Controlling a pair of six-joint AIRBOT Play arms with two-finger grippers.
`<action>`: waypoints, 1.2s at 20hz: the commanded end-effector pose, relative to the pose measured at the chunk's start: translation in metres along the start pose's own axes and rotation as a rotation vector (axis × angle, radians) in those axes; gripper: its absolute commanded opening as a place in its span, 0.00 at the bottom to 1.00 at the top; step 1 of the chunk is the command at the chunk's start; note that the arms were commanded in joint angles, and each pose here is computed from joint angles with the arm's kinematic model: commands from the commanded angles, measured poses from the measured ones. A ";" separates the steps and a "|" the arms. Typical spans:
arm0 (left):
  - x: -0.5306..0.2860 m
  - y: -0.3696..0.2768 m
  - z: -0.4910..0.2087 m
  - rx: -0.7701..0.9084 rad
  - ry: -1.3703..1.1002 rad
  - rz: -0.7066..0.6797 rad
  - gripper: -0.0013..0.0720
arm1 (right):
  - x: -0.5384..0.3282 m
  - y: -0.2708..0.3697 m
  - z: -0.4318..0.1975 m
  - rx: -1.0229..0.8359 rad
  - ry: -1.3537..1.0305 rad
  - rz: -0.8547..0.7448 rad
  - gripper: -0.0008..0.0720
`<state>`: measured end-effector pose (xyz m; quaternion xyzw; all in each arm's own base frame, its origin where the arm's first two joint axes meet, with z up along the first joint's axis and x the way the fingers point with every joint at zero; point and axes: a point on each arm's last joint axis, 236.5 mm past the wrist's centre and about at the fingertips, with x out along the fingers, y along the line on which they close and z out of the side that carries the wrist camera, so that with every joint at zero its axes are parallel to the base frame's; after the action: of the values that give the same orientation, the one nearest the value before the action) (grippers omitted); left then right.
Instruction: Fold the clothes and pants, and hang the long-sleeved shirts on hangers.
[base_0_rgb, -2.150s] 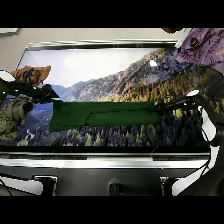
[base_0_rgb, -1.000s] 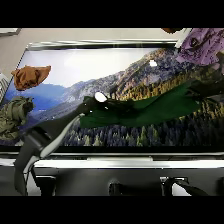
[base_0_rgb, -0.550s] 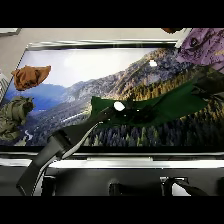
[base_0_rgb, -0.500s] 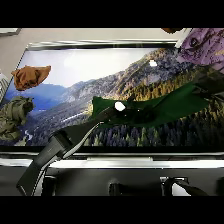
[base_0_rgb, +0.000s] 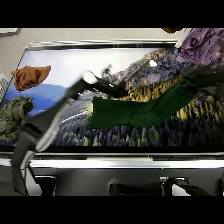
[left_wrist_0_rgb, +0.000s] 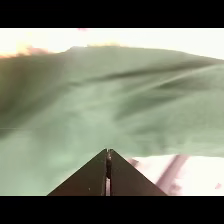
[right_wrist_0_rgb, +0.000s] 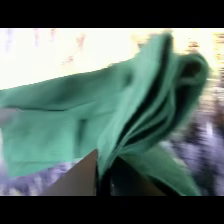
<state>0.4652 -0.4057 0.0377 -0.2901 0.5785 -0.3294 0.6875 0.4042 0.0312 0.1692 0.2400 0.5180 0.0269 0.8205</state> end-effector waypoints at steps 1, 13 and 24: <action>-0.138 0.063 0.037 0.061 -0.093 0.279 0.04 | 0.023 0.072 -0.015 -0.017 -0.004 0.089 0.05; -0.357 0.125 0.053 -0.053 -0.355 0.472 0.04 | 0.181 0.223 -0.127 -0.066 0.123 0.172 0.05; -0.358 0.126 0.053 -0.035 -0.350 0.478 0.04 | 0.231 0.244 -0.172 -0.022 0.271 0.245 0.38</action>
<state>0.4916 -0.0459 0.1642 -0.2126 0.5084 -0.0929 0.8293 0.4196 0.3635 0.0198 0.2800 0.5807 0.1375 0.7520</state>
